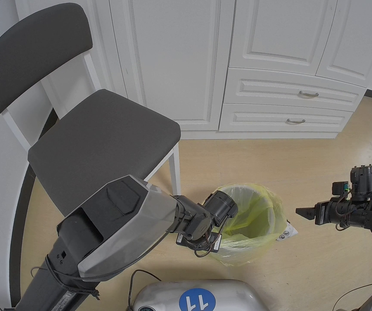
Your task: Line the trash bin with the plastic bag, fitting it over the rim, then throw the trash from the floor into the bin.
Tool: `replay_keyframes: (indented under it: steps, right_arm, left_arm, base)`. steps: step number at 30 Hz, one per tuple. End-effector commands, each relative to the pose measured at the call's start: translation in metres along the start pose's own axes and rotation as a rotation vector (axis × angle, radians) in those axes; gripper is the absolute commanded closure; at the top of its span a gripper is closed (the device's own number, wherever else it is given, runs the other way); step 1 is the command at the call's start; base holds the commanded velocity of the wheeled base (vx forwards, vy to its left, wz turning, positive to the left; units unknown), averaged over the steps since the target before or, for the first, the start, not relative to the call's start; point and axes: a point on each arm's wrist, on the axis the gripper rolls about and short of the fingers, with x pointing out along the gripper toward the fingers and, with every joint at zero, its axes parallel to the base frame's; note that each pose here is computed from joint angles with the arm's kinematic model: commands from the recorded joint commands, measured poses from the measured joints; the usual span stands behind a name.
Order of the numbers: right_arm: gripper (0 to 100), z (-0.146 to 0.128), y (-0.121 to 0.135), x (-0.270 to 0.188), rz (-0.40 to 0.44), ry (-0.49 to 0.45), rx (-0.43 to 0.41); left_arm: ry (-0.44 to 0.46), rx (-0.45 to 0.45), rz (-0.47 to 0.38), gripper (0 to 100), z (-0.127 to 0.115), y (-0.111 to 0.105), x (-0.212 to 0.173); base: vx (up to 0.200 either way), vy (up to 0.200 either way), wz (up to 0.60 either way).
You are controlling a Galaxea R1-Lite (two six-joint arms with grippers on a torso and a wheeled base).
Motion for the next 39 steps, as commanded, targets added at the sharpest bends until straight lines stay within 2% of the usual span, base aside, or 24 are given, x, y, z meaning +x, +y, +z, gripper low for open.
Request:
replay_keyframes:
  steps: [1,8,9,13,18,21,25,30,33,36,37,39]
  right_arm:
    - [0,-0.011,0.007,0.015,0.029,0.069,-0.009]
    - [0,-0.024,0.024,0.031,0.077,0.145,-0.041]
    - [0,-0.027,0.026,0.033,0.084,0.156,-0.045]
    - [0,-0.030,0.033,0.043,0.104,0.166,-0.054]
    - [0,-0.040,0.050,0.067,0.147,0.132,-0.065]
    - [0,-0.048,0.053,0.080,0.137,0.130,-0.076]
    - [0,-0.060,0.057,0.103,0.103,0.127,-0.090]
    - [0,-0.066,0.065,0.110,0.125,0.106,-0.092]
    - [0,-0.069,0.076,0.115,0.163,0.041,-0.053]
    - [0,-0.078,0.079,0.124,0.180,0.014,-0.049]
    - [100,-0.079,0.080,0.125,0.184,0.010,-0.050]
    - [100,-0.079,0.080,0.125,0.184,0.010,-0.050]
  left_arm:
    - [0.029,0.013,-0.017,100,-0.005,-0.003,0.012]
    - [0.038,0.061,-0.020,100,-0.003,-0.006,0.013]
    - [0.040,0.062,-0.018,0,-0.003,-0.005,0.013]
    - [0.029,0.046,-0.022,0,0.001,-0.004,0.001]
    - [0.020,0.043,-0.033,0,0.000,0.005,-0.043]
    - [0.017,0.051,-0.039,0,-0.006,0.008,-0.061]
    - [-0.012,0.074,-0.069,0,-0.025,0.008,-0.091]
    - [-0.066,0.098,-0.114,0,-0.047,0.008,-0.117]
    - [-0.114,0.087,-0.142,0,-0.059,0.021,-0.138]
    - [-0.148,0.063,-0.156,0,-0.068,0.038,-0.152]
    - [-0.154,0.059,-0.158,0,-0.068,0.040,-0.153]
    - [-0.154,0.059,-0.158,0,-0.068,0.040,-0.153]
  base:
    - [0.000,0.000,0.00]
    - [0.000,0.000,0.00]
    - [0.000,0.000,0.00]
    - [0.000,0.000,0.00]
    - [0.000,0.000,0.00]
    - [0.000,0.000,0.00]
    - [0.000,0.000,0.00]
    - [0.000,0.000,0.00]
    - [0.000,0.000,0.00]
    - [0.000,0.000,0.00]
    - [0.000,0.000,0.00]
    - [0.000,0.000,0.00]
